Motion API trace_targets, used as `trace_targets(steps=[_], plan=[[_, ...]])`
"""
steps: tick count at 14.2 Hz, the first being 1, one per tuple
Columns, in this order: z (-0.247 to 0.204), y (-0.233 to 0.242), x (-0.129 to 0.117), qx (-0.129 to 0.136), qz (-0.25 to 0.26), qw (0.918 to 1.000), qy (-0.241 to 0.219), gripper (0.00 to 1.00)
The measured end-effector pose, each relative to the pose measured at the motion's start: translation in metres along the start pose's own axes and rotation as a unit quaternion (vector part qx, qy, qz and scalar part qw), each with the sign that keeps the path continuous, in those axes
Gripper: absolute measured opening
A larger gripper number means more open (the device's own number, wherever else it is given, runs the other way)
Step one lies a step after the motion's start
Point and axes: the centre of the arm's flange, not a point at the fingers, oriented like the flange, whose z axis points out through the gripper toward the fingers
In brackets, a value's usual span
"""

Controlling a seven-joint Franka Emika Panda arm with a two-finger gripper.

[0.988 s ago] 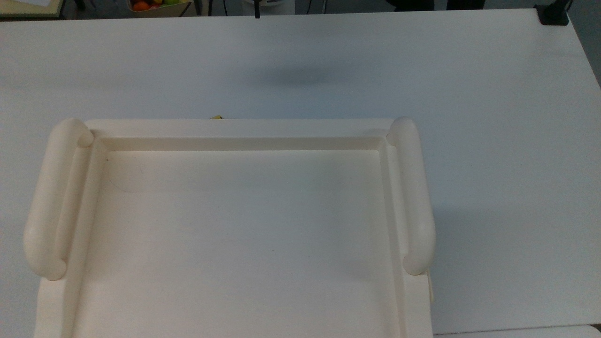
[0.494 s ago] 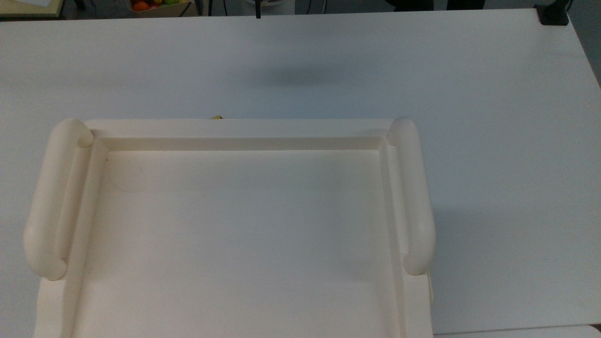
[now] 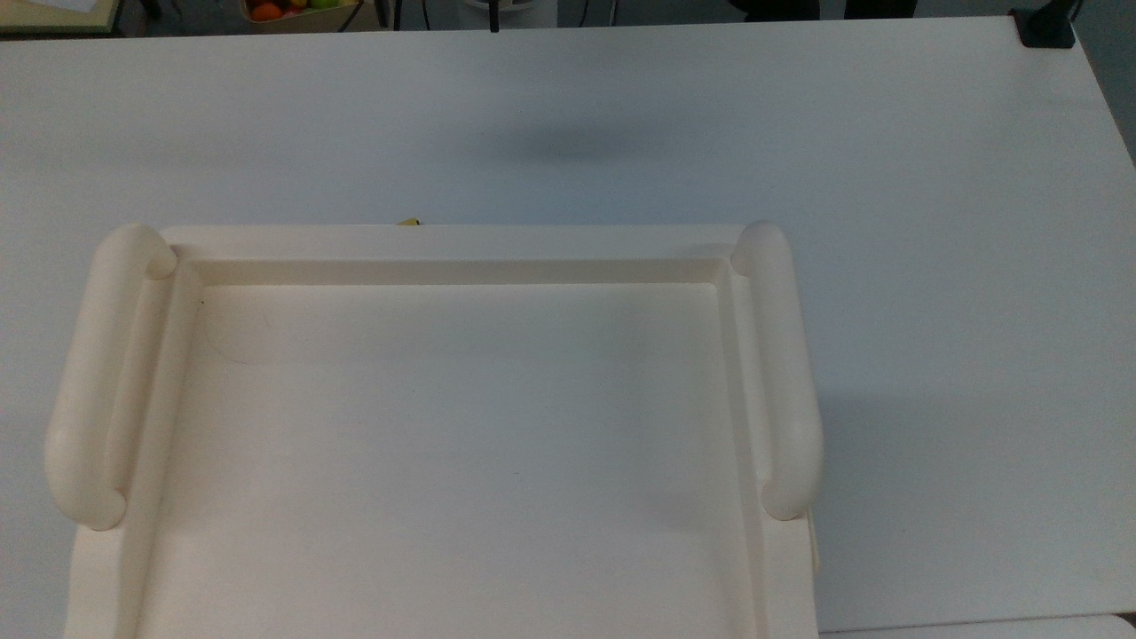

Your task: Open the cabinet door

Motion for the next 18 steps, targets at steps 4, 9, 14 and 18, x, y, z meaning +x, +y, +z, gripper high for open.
trace_targets(steps=[4,9,14,18], plan=[[-0.022,-0.004,0.003,0.0,-0.004,0.9995,0.033,1.0],[-0.058,-0.04,0.016,0.008,-0.007,0.9939,0.11,1.0],[-0.06,-0.094,0.069,0.033,0.012,0.9685,0.247,1.0],[-0.038,-0.105,0.107,0.019,-0.007,0.9408,0.338,1.0]])
